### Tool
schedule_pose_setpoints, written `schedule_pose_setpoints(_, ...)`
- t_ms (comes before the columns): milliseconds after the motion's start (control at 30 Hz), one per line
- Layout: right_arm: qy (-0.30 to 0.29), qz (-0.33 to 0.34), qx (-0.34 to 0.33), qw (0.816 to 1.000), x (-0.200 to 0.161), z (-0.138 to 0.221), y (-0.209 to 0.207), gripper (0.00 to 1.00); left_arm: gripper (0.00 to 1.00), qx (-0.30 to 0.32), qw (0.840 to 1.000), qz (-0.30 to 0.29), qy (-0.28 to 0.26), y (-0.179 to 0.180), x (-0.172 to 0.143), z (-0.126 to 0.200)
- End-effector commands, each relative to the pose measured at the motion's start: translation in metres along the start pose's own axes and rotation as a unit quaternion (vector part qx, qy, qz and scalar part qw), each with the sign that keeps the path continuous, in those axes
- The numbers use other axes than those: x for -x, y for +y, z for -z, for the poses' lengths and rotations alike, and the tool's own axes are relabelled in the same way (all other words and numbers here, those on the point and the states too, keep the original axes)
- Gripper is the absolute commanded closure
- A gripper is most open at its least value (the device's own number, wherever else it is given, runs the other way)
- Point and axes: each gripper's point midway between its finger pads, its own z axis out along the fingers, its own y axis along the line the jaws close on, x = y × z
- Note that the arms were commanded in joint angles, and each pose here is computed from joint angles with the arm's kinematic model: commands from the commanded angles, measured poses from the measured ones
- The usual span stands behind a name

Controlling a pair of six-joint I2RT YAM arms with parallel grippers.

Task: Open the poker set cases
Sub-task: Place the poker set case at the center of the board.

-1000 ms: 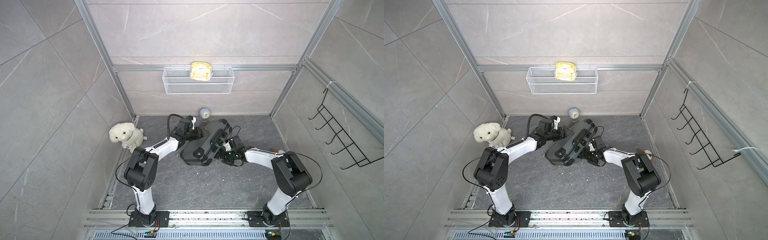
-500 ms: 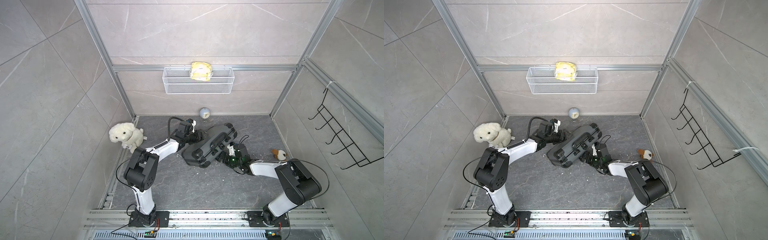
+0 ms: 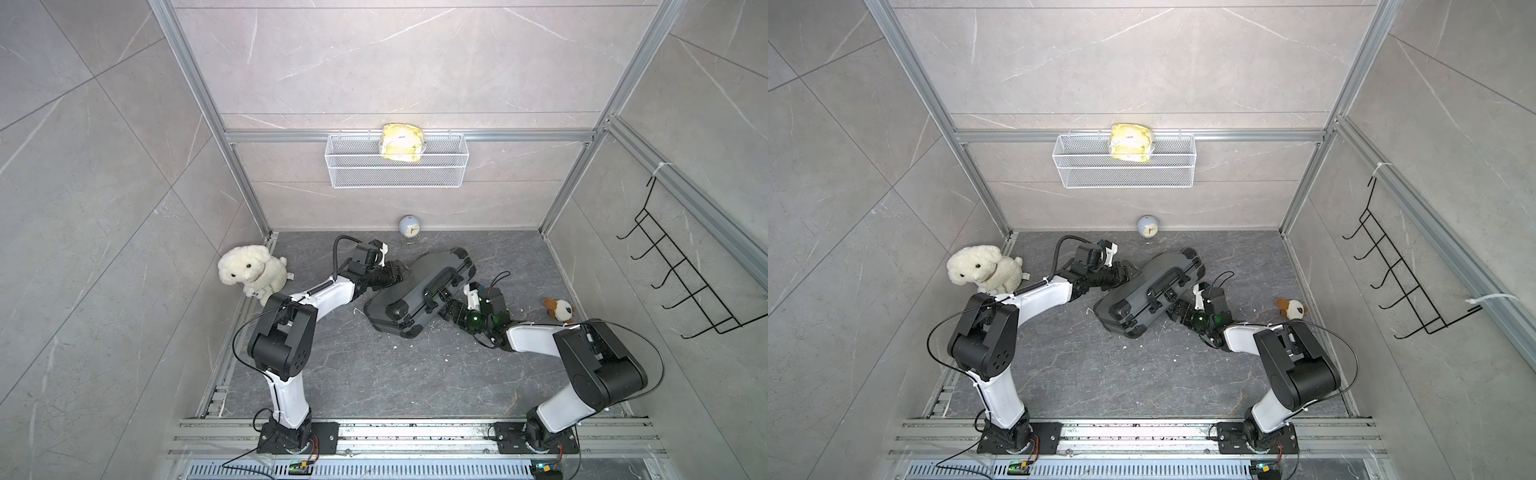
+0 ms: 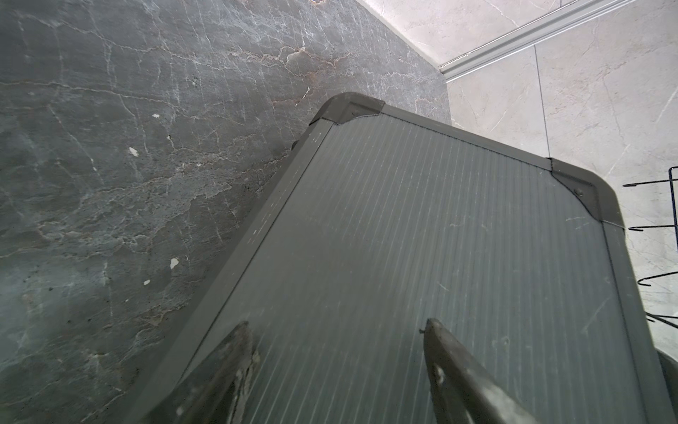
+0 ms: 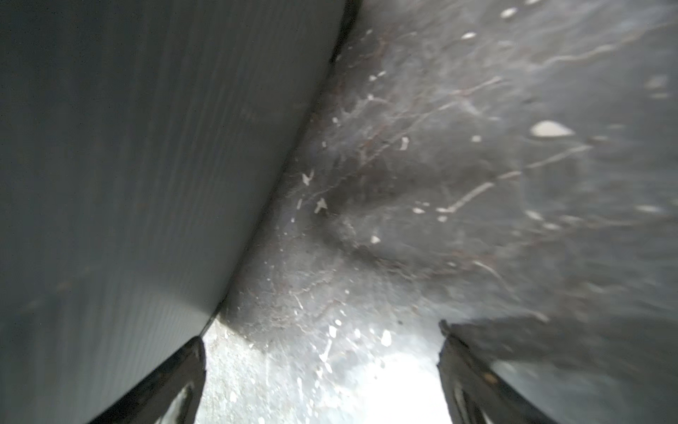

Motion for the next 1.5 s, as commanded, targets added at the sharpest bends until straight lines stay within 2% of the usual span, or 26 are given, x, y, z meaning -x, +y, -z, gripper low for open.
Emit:
schedule_pose_setpoints(0,-0.016,0.021,0.038,0.999,0.015,0.019,0.020,0.00,0.24,-0.004,0.999,0.004,0.039,0.002,-0.017,-0.006)
schedule_pose_setpoints(200,-0.012,0.008,0.088,0.996,0.019,0.030,0.029,0.01,0.24,-0.002,0.999,0.010,0.043,0.010,-0.021,-0.007)
schedule_pose_setpoints(367,-0.014,-0.012,0.164,0.986,0.023,0.026,0.049,0.13,0.24,-0.004,0.999,0.016,0.051,0.016,-0.025,-0.013)
schedule_pose_setpoints(467,0.001,-0.006,0.168,0.986,0.015,0.029,0.047,0.22,0.23,0.000,0.999,0.012,0.052,0.017,-0.027,-0.011)
schedule_pose_setpoints(533,0.007,-0.005,0.165,0.986,0.011,0.033,0.044,0.32,0.23,0.001,0.999,0.012,0.051,0.018,-0.026,-0.011)
schedule_pose_setpoints(767,-0.005,0.011,0.145,0.989,0.015,0.050,0.034,0.22,0.23,-0.007,0.998,0.018,0.054,0.018,-0.025,-0.019)
schedule_pose_setpoints(1267,-0.030,-0.007,0.201,0.979,0.009,0.060,0.032,0.25,0.23,-0.002,0.998,0.025,0.066,0.027,-0.034,-0.031)
schedule_pose_setpoints(1467,-0.042,-0.006,0.224,0.974,0.011,0.063,0.037,0.18,0.23,0.000,0.997,0.025,0.070,0.028,-0.038,-0.035)
